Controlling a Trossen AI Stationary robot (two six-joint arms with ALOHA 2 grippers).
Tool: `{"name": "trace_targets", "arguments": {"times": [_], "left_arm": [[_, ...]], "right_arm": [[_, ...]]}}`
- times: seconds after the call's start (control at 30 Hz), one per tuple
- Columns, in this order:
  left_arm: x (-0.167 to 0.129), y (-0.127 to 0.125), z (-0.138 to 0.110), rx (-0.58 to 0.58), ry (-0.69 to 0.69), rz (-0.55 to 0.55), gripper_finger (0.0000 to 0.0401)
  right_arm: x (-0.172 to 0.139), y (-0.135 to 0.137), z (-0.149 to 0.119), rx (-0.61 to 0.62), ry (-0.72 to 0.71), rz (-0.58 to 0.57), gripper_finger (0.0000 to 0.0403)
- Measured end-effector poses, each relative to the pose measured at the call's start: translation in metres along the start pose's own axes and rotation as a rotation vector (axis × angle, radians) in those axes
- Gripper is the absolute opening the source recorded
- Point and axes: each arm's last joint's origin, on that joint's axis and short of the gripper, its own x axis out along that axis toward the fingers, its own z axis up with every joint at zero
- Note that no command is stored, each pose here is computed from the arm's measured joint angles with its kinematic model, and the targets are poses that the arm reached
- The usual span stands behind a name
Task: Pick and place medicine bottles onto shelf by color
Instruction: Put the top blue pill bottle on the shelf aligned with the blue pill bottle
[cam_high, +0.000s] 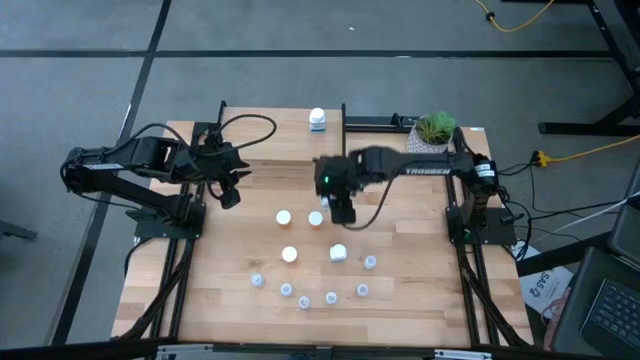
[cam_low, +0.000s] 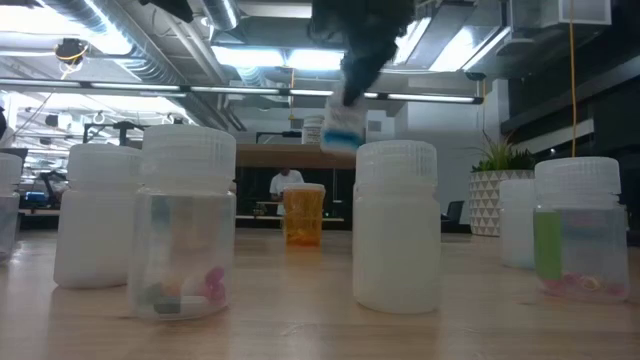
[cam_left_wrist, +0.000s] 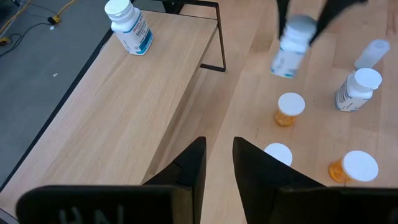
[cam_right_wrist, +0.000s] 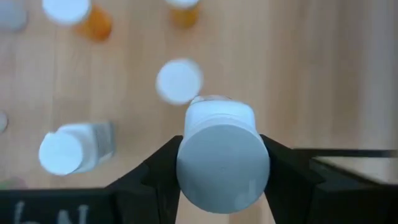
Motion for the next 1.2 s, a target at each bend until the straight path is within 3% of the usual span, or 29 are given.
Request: {"name": "trace_targets", "arguments": {"times": [0.23,0.57,0.77,1.0,1.1,1.2], "left_arm": [[0.0,0.0,0.0,0.0,0.0,0.0,0.0073],[0.0,0.0,0.0,0.0,0.0,0.0,0.0073],[0.0,0.0,0.0,0.0,0.0,0.0,0.0073],[0.0,0.0,0.0,0.0,0.0,0.0,0.0073],[0.0,0.0,0.0,0.0,-0.001,-0.001,0.0073],[0.0,0.0,0.0,0.0,-0.001,0.001,0.0073]], "right_arm": [[-0.032,-0.052,0.011,0.007,-0.119,-0.078,0.0181],[-0.036,-0.12,0.006,0.026,-0.223,-0.204,0.018],[-0.045,-0.134,0.005,0.022,-0.251,-0.24,0.018],[-0.074,-0.143,0.034,-0.054,-0.334,-0.294,0.018],[-0.072,-0.144,0.038,-0.056,-0.302,-0.294,0.018],[-0.054,-0.14,0.024,-0.055,-0.16,-0.238,0.018]]}}
